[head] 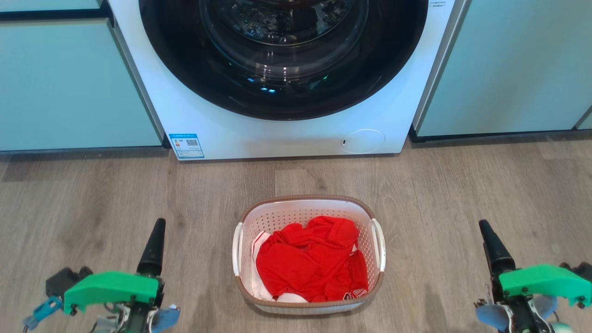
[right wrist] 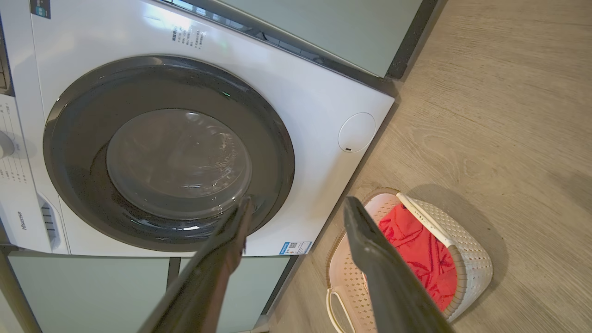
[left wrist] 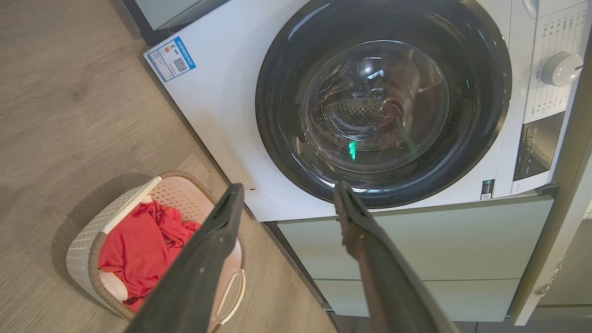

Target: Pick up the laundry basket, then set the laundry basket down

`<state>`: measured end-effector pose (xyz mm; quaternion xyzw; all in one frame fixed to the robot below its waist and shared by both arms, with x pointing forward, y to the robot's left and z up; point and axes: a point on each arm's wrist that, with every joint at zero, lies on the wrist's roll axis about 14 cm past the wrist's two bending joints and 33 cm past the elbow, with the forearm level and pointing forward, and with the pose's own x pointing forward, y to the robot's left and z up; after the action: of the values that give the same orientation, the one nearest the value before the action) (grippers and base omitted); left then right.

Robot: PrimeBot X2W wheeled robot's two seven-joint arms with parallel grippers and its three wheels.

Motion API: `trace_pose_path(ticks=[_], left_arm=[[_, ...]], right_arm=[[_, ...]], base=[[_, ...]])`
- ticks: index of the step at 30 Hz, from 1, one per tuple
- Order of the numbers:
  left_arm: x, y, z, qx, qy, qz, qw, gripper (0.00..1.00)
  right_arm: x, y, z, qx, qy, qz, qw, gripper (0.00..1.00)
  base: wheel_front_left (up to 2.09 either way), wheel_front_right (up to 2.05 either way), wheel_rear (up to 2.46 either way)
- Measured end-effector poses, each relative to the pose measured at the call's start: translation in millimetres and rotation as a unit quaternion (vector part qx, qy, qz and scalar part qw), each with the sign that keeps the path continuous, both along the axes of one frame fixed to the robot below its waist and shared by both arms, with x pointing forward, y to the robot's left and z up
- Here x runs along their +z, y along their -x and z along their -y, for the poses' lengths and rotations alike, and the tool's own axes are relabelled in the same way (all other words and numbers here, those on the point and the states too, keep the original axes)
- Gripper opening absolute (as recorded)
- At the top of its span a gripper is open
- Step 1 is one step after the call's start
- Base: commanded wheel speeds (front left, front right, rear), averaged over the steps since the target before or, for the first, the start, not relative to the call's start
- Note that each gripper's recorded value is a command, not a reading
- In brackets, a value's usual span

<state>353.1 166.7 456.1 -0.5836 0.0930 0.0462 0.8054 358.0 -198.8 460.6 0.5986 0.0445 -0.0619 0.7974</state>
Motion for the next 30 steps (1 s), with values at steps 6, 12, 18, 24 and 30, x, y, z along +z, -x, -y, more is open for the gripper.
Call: trace_pose_path(ticks=[6,12,18,24,30], left_arm=[[9.3,-4.6,5.5,-0.014,-0.061,0.013,0.998,1.00],[10.0,-4.4,9.4,-0.026,-0.122,0.014,0.992,1.00],[9.4,-3.9,11.9,-0.037,-0.182,0.011,0.983,1.00],[8.4,-3.0,13.1,-0.046,-0.230,0.008,0.972,1.00],[11.7,-3.0,15.0,-0.048,-0.272,0.012,0.961,1.00]], right_arm=[[7.5,-2.7,-7.8,0.019,0.057,0.010,0.998,1.00],[14.3,-4.5,-11.8,0.030,0.105,0.020,0.994,1.00],[18.9,-5.5,-14.6,0.035,0.148,0.028,0.988,1.00],[24.9,-6.8,-17.9,0.041,0.181,0.039,0.982,1.00],[27.4,-7.1,-21.6,0.049,0.219,0.045,0.974,1.00]], base=[[0.00,0.00,0.00],[0.00,0.00,0.00],[0.00,0.00,0.00],[0.00,0.00,0.00],[0.00,0.00,0.00]])
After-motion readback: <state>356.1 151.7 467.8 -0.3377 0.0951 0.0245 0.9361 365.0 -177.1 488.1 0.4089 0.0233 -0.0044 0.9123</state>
